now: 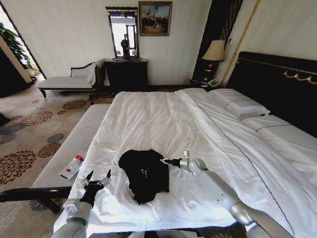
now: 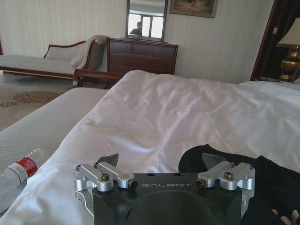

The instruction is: Fold the clothes on the bed.

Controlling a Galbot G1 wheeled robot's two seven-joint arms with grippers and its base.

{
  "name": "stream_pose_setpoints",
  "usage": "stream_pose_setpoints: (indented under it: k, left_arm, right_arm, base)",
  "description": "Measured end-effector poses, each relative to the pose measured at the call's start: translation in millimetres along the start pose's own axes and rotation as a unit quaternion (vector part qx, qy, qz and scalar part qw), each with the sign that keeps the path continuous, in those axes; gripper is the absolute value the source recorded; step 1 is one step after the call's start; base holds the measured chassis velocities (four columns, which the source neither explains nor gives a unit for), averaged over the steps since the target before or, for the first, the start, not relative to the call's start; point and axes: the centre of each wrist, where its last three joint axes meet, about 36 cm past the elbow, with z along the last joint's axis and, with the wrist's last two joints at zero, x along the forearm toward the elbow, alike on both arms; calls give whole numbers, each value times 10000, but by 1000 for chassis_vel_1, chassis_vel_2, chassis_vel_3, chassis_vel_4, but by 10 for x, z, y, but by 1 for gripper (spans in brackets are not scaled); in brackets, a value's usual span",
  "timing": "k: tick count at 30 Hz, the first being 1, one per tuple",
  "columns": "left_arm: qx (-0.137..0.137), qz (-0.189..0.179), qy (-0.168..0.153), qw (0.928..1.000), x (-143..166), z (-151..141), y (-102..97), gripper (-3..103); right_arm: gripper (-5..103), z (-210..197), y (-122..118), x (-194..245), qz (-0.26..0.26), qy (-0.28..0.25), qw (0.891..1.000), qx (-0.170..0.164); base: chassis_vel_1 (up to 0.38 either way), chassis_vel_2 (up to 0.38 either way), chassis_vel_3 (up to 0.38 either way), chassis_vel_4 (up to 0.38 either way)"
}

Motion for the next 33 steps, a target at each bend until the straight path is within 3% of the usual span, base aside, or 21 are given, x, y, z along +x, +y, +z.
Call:
stream_pose_setpoints:
  k: [2,5,9,11,13,15,26,33]
  left_arm:
    - [-2,7,72,10000,-58,-9,20,100]
    - [18,12,92,10000,-134,-29,54,100]
    - [133,49,95,9999,-276,-91,104,100]
    - [453,190,148,9987,-599,-208,160,100]
    - [510,221,177,9983,-642,-221,160,100]
    - [755,351,370,9958,-832,-272,155,100]
    - [492,519,838,9939,-1580,-213,174,100]
    - [489,590,1134,9906,-1710,-52,178,100]
  right_arm:
    - [9,-4,6,23,-3,-28,10000,14]
    - [2,-9,6,39,11,-41,10000,31]
    - [1,-16,6,58,33,-51,10000,57]
    - [1,-26,6,94,69,-54,9999,112]
    - [1,-25,10,95,70,-50,9999,123]
    - [1,-26,43,91,88,-42,9998,189]
    - [1,-74,163,23,31,-63,9996,275]
    - [1,-77,183,10,7,-93,9996,268]
  base:
    - [0,0,0,0]
    - [0,0,0,0]
    - [0,0,0,0]
    - [0,0,0,0]
    - [0,0,0,0]
    - [0,0,0,0]
    - [0,0,0,0]
    - [0,0,0,0]
